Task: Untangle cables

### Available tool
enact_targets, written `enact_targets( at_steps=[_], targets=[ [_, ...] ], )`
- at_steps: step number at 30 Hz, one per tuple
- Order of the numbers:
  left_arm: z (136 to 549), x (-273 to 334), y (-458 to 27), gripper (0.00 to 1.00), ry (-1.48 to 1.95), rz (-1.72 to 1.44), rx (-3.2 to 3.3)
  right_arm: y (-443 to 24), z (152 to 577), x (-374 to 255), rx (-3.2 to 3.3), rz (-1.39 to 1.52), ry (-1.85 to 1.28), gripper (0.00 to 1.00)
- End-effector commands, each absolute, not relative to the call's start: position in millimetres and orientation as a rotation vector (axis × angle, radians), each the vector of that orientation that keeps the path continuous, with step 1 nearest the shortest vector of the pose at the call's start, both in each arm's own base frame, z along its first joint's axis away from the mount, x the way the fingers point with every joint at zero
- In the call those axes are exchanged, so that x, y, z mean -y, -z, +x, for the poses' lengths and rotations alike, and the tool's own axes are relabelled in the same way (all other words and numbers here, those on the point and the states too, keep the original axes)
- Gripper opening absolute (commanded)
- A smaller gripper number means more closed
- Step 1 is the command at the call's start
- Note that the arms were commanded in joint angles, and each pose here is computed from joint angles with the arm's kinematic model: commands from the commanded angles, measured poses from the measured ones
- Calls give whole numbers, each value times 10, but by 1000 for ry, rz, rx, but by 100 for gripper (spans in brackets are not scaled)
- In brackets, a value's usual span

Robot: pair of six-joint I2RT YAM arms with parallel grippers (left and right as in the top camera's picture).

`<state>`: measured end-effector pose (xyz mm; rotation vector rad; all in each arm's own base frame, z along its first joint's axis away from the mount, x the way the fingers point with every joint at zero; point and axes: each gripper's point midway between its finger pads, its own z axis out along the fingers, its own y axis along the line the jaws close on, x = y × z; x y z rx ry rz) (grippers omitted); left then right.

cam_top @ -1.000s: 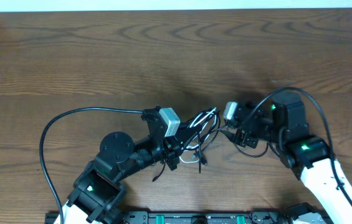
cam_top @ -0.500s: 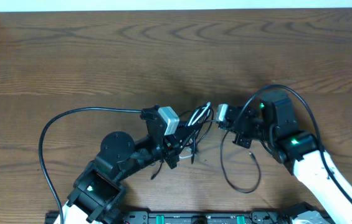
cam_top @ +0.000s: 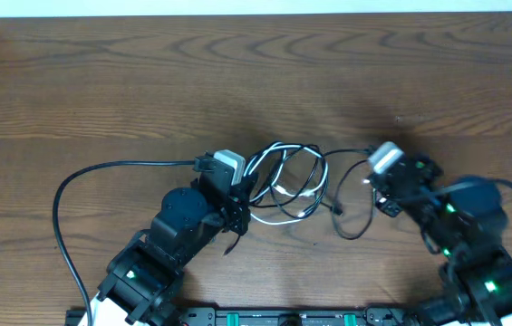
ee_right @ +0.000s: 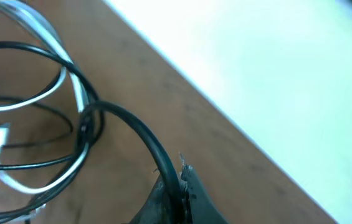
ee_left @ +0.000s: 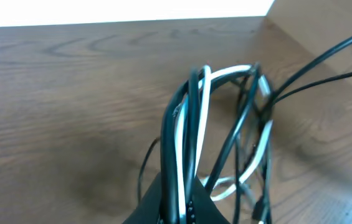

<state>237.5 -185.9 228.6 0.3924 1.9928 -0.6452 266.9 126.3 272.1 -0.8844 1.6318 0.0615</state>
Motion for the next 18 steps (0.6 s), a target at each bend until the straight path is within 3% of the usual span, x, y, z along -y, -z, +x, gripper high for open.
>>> enact_targets(
  at_steps=[1,13,15,18],
  targets=[
    [2430,1781,-2398,8,611,342,-1967,-2858,2674,-1038,-1650,-752,-15,1],
    [2429,1748,-2350,8,589,334,-1987,-2581,2735,-485,-1889,-413,35,3],
    [2428,1749,-2351,8,590,334,-1986,-2538,2725,-446,-1922,-343,4,16],
    [2428,1749,-2350,8,591,335,-1987,-2479,2702,-435,-1962,-259,-52,23]
  ],
)
